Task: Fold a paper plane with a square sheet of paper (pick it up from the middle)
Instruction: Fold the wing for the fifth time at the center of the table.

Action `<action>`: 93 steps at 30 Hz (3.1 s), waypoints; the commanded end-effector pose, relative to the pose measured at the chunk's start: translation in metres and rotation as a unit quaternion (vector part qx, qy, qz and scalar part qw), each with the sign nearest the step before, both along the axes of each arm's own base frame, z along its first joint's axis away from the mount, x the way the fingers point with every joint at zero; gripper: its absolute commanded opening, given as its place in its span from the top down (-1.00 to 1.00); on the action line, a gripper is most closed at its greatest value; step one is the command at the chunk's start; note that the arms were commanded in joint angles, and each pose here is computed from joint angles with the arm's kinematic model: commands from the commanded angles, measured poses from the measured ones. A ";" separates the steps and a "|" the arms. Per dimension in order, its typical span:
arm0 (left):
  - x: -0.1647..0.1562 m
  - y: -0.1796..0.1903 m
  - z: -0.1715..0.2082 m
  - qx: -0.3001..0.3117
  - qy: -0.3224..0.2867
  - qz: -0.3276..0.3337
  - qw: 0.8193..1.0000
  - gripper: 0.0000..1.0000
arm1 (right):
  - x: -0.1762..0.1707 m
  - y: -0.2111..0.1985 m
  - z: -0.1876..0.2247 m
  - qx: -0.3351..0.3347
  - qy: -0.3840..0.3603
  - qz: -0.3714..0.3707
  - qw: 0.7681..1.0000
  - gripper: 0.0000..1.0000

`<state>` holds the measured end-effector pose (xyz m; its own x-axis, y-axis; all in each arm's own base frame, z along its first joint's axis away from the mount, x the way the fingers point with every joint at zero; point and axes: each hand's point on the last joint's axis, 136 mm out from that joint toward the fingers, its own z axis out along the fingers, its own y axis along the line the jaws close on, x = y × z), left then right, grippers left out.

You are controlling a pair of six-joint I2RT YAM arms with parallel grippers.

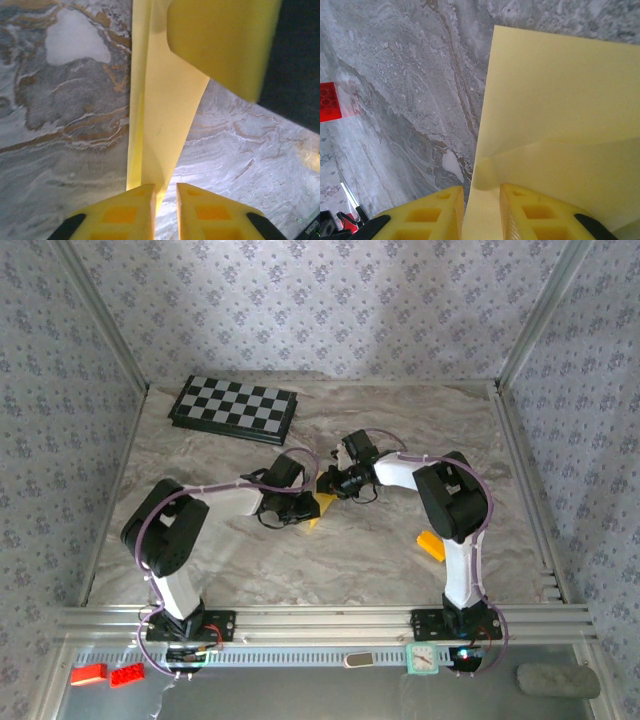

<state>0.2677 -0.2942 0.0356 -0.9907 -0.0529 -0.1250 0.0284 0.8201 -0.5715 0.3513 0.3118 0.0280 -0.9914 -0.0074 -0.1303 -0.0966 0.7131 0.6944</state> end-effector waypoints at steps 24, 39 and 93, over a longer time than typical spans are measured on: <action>-0.026 0.011 -0.013 0.053 0.022 -0.016 0.998 0.48 | -0.008 -0.014 -0.031 -0.060 0.035 -0.009 0.998 0.45; -0.033 0.021 -0.028 0.072 0.035 -0.017 0.997 0.70 | -0.007 -0.013 -0.029 -0.059 0.036 -0.011 0.998 0.43; -0.032 0.032 0.009 0.032 0.018 0.009 0.999 0.55 | -0.053 -0.016 -0.036 -0.106 0.089 -0.012 0.990 0.51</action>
<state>0.2403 -0.2682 0.0347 -0.9930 -0.0566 -0.1034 0.0046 0.8582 -0.5134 0.3068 0.3169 0.0236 -0.9988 -0.0393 -0.0288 -0.0487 0.7657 0.6414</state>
